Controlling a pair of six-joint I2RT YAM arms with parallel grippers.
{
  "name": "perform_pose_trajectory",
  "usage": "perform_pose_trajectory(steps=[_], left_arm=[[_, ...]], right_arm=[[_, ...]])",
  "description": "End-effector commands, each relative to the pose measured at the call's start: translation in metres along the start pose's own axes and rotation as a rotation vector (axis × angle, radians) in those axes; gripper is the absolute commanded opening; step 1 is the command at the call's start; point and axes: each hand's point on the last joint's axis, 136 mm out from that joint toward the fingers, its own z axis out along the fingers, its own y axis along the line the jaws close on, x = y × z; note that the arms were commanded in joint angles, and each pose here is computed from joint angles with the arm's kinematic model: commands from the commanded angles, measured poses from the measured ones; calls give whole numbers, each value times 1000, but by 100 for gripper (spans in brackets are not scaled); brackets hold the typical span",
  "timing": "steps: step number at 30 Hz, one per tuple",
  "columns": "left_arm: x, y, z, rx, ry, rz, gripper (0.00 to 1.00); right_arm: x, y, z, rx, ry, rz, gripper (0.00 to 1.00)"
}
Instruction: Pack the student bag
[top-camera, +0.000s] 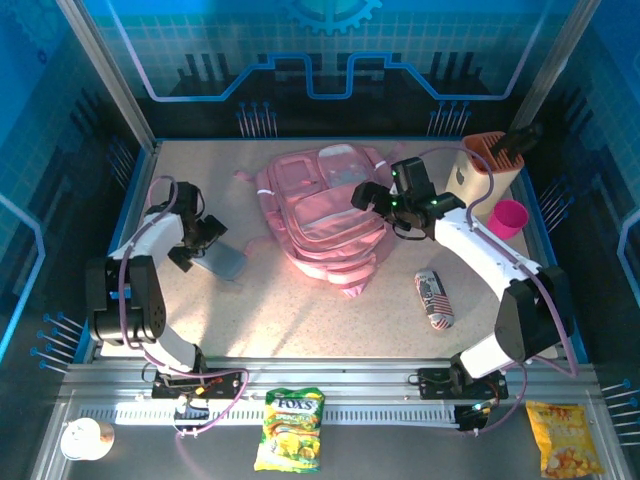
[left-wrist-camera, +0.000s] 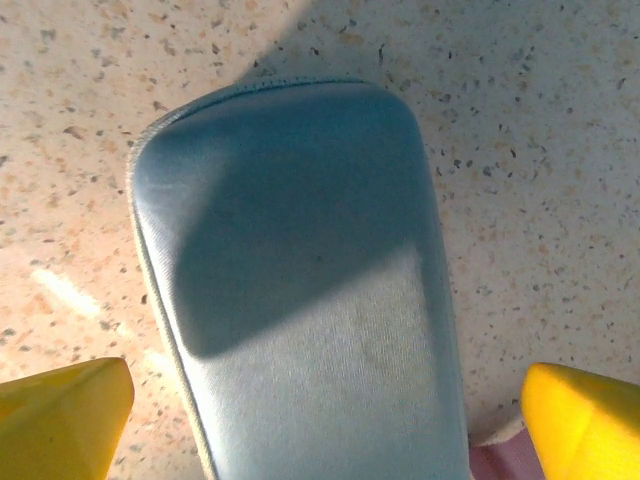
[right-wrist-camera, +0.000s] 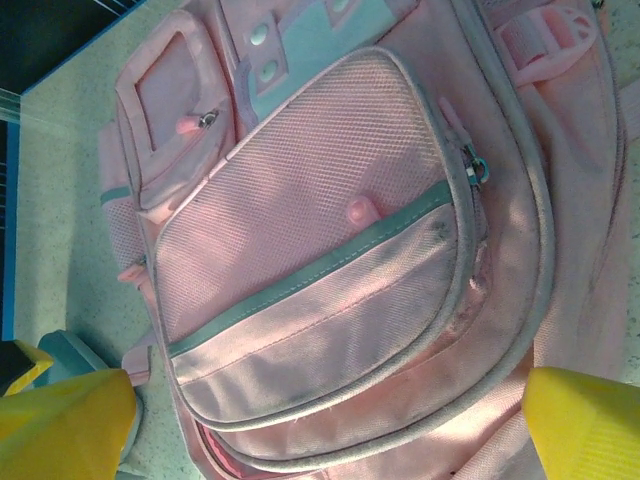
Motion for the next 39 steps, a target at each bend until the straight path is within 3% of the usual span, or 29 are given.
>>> perform_pose_trajectory(steps=[1,7,25,30,34,39], left_arm=[[1,-6,7,19,41,-19,99],[0,7,20,-79,57,-32,99],[9,2,32,-50,103,-19,90],[7,-15,14,37,88,-15,79],[8,-52,-17,237,113,-21,71],[13,-97,-57,447,167,-30,69]], right_arm=[[-3,16,0,-44,3,-20,100],[-1,18,2,-56,7,-9,100],[4,26,9,-92,34,-1,100],[11,41,12,-151,45,-44,98],[23,66,18,-269,66,-87,96],[49,110,29,-436,147,-125,96]])
